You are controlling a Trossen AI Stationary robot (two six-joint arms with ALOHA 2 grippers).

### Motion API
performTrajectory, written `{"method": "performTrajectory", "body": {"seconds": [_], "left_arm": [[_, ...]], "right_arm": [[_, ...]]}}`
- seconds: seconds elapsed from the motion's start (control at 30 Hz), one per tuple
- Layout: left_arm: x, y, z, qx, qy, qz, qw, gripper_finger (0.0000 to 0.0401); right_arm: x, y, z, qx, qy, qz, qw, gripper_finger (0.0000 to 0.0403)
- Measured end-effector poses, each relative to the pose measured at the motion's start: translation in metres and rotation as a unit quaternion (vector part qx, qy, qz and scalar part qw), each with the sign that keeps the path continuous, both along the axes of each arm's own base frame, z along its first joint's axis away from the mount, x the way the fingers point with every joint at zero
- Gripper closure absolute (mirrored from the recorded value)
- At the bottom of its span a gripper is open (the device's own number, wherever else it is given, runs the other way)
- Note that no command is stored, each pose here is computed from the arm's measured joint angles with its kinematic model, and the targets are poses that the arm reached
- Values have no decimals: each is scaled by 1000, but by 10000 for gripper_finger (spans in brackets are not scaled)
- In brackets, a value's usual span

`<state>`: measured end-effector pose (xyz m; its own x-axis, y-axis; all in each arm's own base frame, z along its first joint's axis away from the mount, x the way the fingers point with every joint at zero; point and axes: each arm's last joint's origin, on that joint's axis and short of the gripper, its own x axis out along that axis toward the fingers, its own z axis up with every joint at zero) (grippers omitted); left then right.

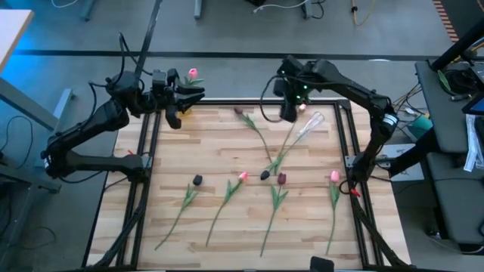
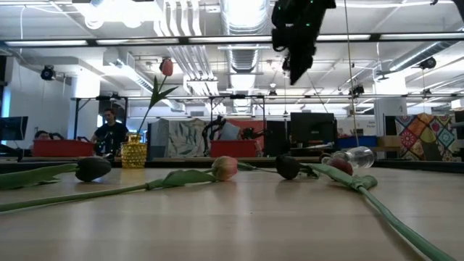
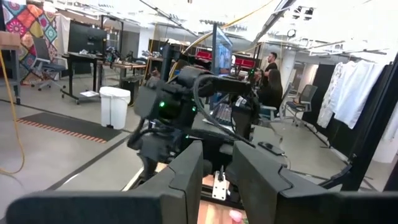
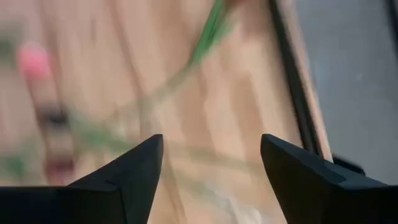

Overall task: Sort flowers into vase by color
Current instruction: Adjust the transparent vase on the table

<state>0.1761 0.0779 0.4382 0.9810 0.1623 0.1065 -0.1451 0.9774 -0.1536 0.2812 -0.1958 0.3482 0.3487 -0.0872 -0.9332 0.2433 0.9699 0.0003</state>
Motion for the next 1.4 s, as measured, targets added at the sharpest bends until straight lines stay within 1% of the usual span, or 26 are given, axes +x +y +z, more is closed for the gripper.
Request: {"method": "performTrajectory", "body": {"seconds": [0.03, 0.07, 0.13, 0.17, 0.27, 0.4, 0.5, 0.6, 0.63, 0.73, 0.9, 1.13, 1.2, 1.3, 1.4], "left_arm": [[-1, -1, 0, 2, 2, 0, 1000, 324], [-2, -1, 0, 5, 3, 0, 1000, 324], [-4, -2, 0, 8, 7, 1, 1000, 324], [-5, -3, 0, 10, 7, 0, 1000, 324], [-7, -4, -1, 9, 10, -1, 1000, 324], [-12, -7, -1, 8, 13, -4, 1000, 324], [-16, -9, -1, 16, 20, -4, 1000, 324], [-20, -11, -3, 23, 33, -4, 999, 324], [-22, -12, -3, 25, 37, -4, 999, 324], [-27, -14, -5, 25, 50, -4, 998, 324], [-36, -18, -5, 26, 60, -3, 998, 324], [-51, -26, -5, 32, 68, -4, 997, 324], [-55, -28, -6, 29, 73, -4, 997, 324], [-59, -30, -7, 27, 79, -5, 997, 324], [-62, -31, -7, 26, 78, -5, 997, 324]], "right_arm": [[-3, 0, -3, 6, 26, 25, 999, 137], [-3, 0, -9, 13, 38, 39, 998, 137], [-7, -4, -16, 21, 17, 42, 999, 137], [-10, -3, -20, 21, 20, 54, 998, 138], [-18, 2, -38, 12, 84, 85, 993, 142], [-25, 6, -68, 26, 140, 118, 983, 150], [-30, 10, -79, 4, 187, 155, 970, 155], [-32, 11, -91, -22, 238, 200, 950, 158], [-32, 12, -92, -26, 245, 210, 946, 159], [-28, 12, -95, -22, 237, 199, 951, 158], [-19, 14, -107, -31, 236, 232, 943, 154], [-18, 14, -141, 1, 278, 277, 920, 154], [-20, 15, -150, -3, 296, 290, 910, 154], [-20, 14, -160, -19, 296, 306, 904, 156], [-19, 12, -169, -46, 305, 326, 894, 156]]}}
